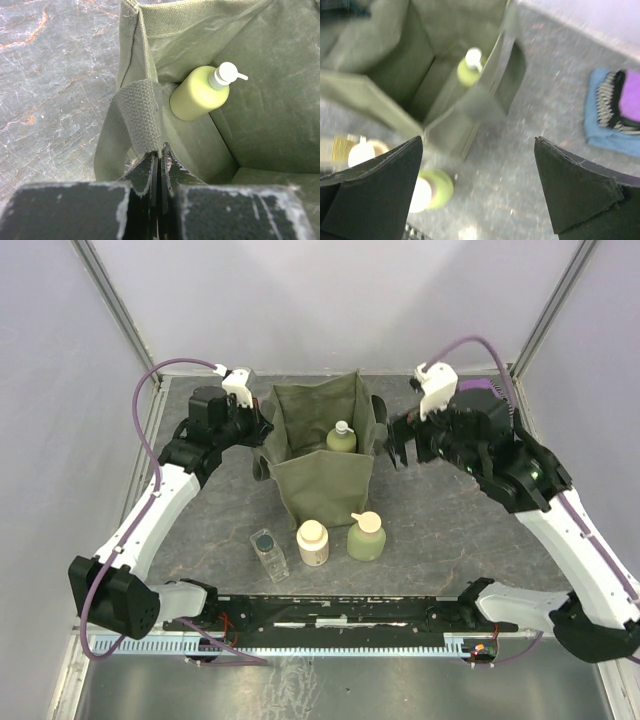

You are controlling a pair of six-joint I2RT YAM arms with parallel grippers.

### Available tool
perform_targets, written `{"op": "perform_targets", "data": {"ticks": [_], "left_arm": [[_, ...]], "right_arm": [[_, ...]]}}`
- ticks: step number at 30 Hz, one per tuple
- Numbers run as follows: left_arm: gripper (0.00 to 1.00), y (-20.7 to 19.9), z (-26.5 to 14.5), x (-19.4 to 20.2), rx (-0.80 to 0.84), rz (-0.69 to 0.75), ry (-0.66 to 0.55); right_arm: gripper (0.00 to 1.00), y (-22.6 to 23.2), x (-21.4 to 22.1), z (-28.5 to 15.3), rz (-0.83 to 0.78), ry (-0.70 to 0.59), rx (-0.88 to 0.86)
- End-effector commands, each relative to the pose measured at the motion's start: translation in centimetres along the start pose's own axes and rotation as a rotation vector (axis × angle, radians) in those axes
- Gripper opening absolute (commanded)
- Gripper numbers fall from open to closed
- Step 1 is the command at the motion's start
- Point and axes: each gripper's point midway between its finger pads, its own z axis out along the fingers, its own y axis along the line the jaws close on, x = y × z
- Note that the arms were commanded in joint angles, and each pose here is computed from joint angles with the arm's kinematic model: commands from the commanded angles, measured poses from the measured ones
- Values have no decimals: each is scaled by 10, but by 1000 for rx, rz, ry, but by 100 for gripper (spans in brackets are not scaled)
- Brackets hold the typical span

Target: Place the personal care products into the canvas bag

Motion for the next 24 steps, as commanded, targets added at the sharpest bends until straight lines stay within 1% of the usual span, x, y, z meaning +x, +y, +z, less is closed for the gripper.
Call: {"op": "perform_targets", "data": {"ticks": [1,4,9,15,20,24], "left_arm": [[3,2,6,-6,-1,28,-16],[3,1,8,-10,3,39,-18],[3,1,8,-8,8,49,-11],[3,1,5,-4,5,49,-6],[3,3,-1,-2,-9,54,-3],[3,4,-5,-1,-19,56,-4]], "right_arm": [[100,29,92,-15,-8,302,-173],[100,39,128,-28,-29,419,-220],[100,57,152,-36,-29,420,-289],[100,77,184,-32,-57,464,-356],[100,89,216,-21,-107,513,-388],[100,96,225,-7,-137,498,-393]]}}
